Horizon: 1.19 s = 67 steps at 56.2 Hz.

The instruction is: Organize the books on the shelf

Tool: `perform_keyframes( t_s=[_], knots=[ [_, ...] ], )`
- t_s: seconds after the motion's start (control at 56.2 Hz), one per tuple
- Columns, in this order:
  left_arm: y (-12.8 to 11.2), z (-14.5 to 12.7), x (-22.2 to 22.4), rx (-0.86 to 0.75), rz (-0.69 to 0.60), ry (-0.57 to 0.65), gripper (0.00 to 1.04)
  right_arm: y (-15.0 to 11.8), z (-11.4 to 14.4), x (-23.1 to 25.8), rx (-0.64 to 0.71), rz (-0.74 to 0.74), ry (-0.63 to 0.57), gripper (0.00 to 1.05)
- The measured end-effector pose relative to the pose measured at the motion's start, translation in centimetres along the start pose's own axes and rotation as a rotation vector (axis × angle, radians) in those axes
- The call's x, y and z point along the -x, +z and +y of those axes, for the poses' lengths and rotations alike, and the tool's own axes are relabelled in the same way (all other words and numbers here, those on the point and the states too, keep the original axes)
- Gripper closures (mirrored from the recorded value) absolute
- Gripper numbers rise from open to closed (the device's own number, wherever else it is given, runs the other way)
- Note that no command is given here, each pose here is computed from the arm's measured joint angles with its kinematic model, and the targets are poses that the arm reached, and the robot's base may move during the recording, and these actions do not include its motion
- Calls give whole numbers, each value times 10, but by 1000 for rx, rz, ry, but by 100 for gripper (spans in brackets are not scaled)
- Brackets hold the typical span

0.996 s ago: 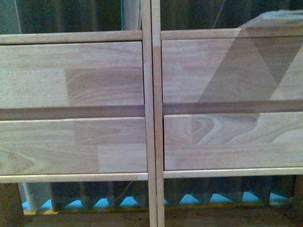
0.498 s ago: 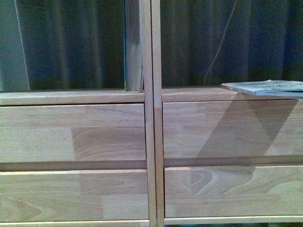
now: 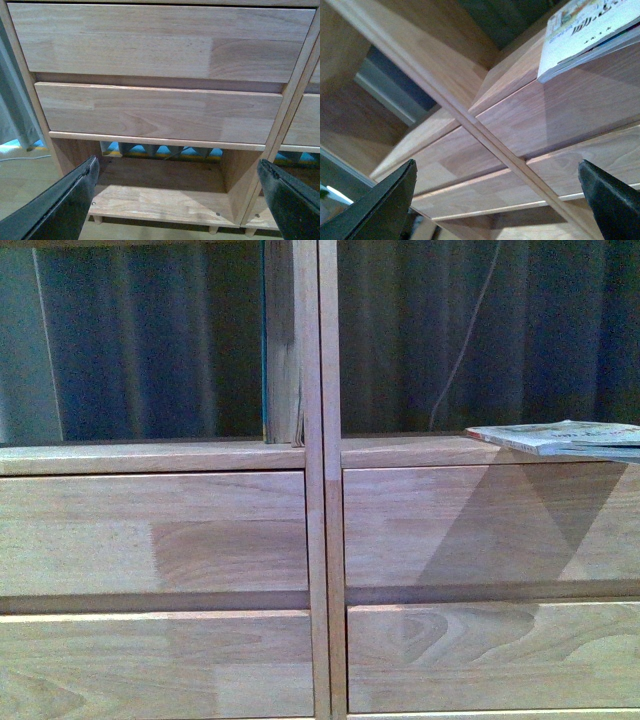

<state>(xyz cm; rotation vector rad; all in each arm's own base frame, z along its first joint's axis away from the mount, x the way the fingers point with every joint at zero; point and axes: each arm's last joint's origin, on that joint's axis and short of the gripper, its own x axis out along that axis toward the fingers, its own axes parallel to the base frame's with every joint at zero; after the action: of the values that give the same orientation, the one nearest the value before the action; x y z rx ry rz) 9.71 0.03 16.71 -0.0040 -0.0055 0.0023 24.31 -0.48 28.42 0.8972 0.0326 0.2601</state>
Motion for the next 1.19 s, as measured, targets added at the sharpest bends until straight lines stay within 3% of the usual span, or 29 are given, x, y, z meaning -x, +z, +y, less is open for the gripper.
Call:
perform_keyframes(
  t_s=[0.124, 0.285, 0.587, 0.854, 1.192],
  knots=[
    [0, 0, 0, 0, 0, 1, 7, 3, -23, -46, -159, -19, -119, 7],
    [0, 0, 0, 0, 0, 0, 7, 10, -34, -80, -265, -64, -163, 7],
    [0, 0, 0, 0, 0, 0, 7, 37, -30, -115, -342, -135, -164, 7],
    [0, 0, 0, 0, 0, 0, 7, 43, -38, -129, -380, -172, -179, 7],
    [0, 0, 0, 0, 0, 0, 7, 39, -32, -135, -374, -174, -171, 56]
  ],
)
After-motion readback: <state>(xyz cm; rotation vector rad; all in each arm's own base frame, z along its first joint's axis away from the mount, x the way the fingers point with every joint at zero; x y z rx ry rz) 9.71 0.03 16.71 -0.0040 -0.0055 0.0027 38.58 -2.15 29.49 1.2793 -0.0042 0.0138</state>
